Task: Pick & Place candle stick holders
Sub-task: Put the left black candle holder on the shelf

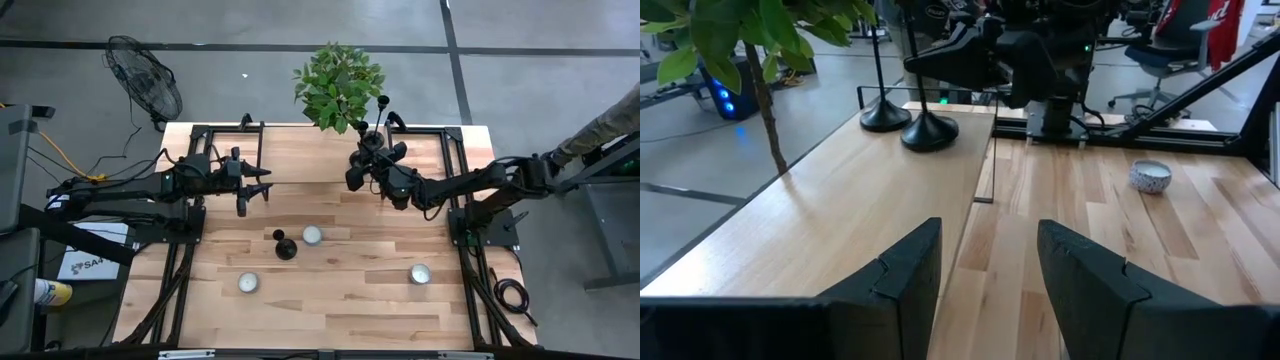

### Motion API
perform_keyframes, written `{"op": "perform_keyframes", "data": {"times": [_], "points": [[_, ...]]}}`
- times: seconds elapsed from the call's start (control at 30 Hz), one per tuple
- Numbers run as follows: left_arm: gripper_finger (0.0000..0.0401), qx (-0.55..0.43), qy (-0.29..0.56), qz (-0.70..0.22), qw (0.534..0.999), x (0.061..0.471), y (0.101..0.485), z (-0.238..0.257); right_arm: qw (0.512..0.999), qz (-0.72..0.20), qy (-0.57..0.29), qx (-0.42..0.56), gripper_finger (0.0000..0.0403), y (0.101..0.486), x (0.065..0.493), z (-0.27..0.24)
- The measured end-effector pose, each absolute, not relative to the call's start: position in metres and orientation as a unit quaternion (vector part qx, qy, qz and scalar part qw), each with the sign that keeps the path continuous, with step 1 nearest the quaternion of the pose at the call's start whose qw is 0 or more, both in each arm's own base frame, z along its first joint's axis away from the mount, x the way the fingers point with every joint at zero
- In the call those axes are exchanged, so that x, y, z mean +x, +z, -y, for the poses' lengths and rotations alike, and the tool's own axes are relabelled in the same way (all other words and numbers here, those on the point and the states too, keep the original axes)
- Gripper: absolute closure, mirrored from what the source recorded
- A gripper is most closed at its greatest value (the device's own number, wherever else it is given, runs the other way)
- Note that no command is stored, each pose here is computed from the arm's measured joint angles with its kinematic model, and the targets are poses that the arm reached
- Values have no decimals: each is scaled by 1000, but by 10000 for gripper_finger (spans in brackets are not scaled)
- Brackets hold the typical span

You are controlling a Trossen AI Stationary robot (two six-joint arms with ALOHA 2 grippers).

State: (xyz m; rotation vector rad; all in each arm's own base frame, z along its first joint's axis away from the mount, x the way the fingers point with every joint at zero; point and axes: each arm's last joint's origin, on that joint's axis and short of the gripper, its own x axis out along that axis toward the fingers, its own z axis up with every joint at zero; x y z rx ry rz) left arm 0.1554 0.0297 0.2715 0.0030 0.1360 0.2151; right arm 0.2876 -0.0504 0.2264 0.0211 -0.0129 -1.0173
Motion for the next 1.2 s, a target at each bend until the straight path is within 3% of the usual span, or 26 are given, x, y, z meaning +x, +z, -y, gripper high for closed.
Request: {"op": "perform_keyframes", "data": {"times": [1.2], "points": [[236,0,107,-68,992,155,272,-30,870,19,-493,23,400,225,287,66]]}}
